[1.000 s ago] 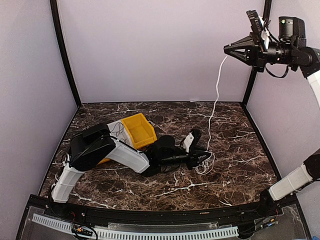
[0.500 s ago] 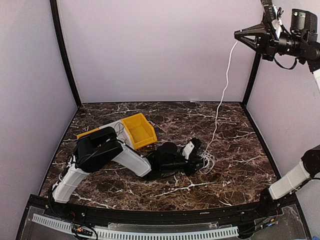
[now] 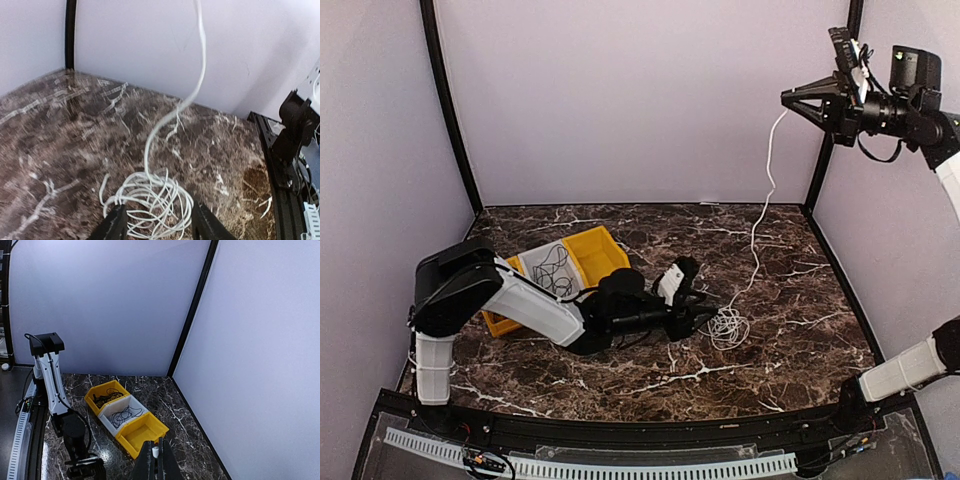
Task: Untangle the cables
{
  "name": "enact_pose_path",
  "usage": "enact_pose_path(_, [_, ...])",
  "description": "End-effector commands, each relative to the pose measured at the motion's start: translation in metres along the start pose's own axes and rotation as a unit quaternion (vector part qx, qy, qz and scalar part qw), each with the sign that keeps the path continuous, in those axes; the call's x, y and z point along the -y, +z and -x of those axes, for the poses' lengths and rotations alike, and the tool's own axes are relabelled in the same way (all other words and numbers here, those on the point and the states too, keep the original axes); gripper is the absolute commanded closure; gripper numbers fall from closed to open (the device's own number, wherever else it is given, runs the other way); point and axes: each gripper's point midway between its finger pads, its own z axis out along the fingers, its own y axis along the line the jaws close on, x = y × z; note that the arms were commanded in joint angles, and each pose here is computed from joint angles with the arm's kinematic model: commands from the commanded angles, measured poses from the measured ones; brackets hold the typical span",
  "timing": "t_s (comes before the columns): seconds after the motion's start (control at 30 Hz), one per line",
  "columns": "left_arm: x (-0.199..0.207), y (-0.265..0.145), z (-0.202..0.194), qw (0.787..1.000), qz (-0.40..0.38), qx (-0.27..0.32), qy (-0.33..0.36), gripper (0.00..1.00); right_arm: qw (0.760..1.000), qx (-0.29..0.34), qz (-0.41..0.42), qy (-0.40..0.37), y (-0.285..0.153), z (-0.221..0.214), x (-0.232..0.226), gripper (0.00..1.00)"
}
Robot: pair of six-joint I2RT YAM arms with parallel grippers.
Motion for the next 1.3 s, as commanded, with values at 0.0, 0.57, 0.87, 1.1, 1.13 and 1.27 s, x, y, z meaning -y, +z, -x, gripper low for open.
enact_pose_path(0.0, [-0.005, -0.041, 0.071, 0.995, 0.062, 0.076, 0.029, 0.49, 1.0, 0.002, -0.005, 0.005, 0.003, -0.016, 0.002, 1.0])
enact_pose_path(0.57, [0.012, 0.056, 0.052, 0.997, 0.031, 0.063, 0.022, 0.19, 0.999, 0.019, 0.015, 0.026, 0.011, -0.014, 0.002, 1.0])
enact_pose_path(0.87, [0.0, 0.1, -0.003, 0.999, 0.012, 0.031, 0.004, 0.47, 0.987, 0.061, -0.086, -0.12, -0.03, 0.096, 0.022, 1.0])
enact_pose_path(1.1, [0.0, 0.093, -0.042, 0.999, -0.022, -0.007, -0.03, 0.67, 0.97, 0.108, -0.144, -0.162, -0.073, 0.148, 0.053, 1.0])
enact_pose_path(1.13, [0.0, 0.093, -0.044, 0.999, -0.022, -0.01, -0.032, 0.68, 0.971, 0.108, -0.142, -0.16, -0.074, 0.148, 0.054, 1.0])
enact_pose_path(1.27, [-0.003, 0.089, -0.051, 0.998, -0.018, -0.019, -0.049, 0.68, 0.972, 0.106, -0.145, -0.154, -0.075, 0.144, 0.061, 1.0])
